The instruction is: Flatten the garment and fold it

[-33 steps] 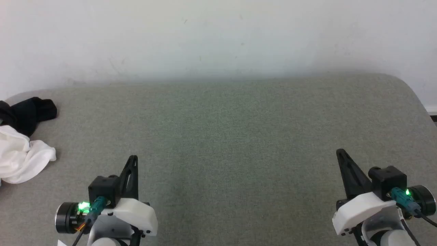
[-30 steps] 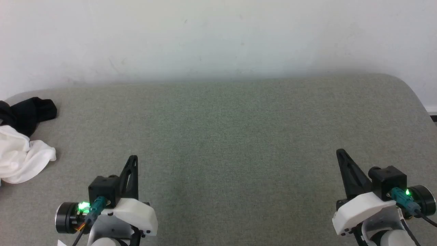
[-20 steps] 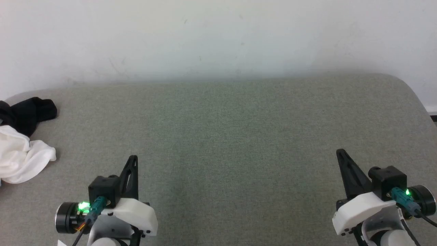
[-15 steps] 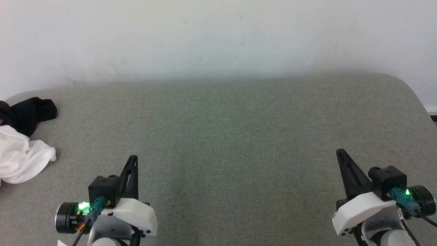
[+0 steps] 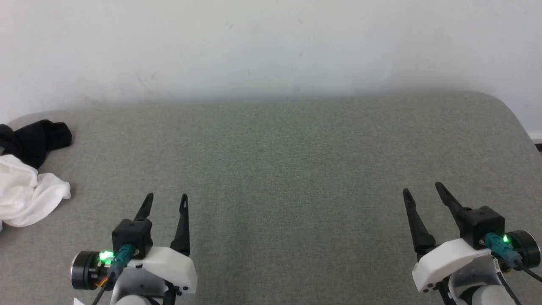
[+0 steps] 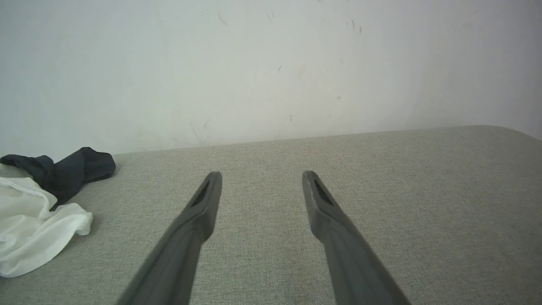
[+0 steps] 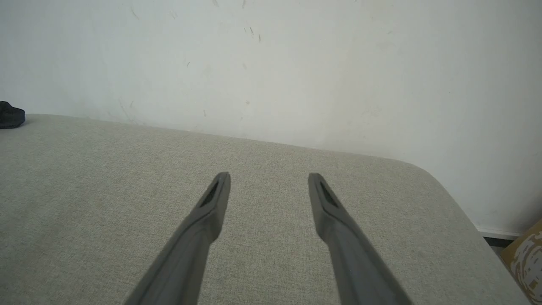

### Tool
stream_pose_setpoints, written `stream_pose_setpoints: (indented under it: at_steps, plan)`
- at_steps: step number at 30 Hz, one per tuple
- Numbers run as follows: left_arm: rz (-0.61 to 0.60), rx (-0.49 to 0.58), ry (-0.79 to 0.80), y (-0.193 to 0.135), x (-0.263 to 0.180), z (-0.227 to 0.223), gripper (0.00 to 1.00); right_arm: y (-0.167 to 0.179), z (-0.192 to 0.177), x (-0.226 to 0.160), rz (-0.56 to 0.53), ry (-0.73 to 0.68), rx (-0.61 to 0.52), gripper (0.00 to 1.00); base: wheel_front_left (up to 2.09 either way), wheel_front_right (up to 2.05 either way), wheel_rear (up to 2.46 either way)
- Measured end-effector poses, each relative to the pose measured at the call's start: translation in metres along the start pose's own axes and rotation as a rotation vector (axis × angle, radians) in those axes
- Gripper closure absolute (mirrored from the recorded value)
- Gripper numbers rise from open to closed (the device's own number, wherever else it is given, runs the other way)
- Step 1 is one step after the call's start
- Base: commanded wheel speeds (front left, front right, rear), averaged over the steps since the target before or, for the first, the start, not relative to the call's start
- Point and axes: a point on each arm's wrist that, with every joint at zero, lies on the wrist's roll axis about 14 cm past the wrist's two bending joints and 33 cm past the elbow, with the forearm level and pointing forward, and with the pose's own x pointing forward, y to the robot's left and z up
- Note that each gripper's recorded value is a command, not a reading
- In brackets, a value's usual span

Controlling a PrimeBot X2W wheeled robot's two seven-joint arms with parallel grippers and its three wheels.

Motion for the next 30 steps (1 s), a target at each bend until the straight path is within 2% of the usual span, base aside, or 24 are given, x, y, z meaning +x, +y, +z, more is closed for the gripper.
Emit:
stream_pose_setpoints:
  at_steps: [13,30]
  plan:
    - [0.044,-0.011,-0.009,0.011,-0.008,-0.002,0.00,0.011,0.003,0.008,0.036,-0.023,0.003,0.00,0.00,0.00,0.00]
    - [0.180,-0.027,-0.030,0.049,-0.033,-0.003,0.00,0.050,0.006,0.026,0.154,-0.048,0.023,0.00,0.00,0.00,0.00]
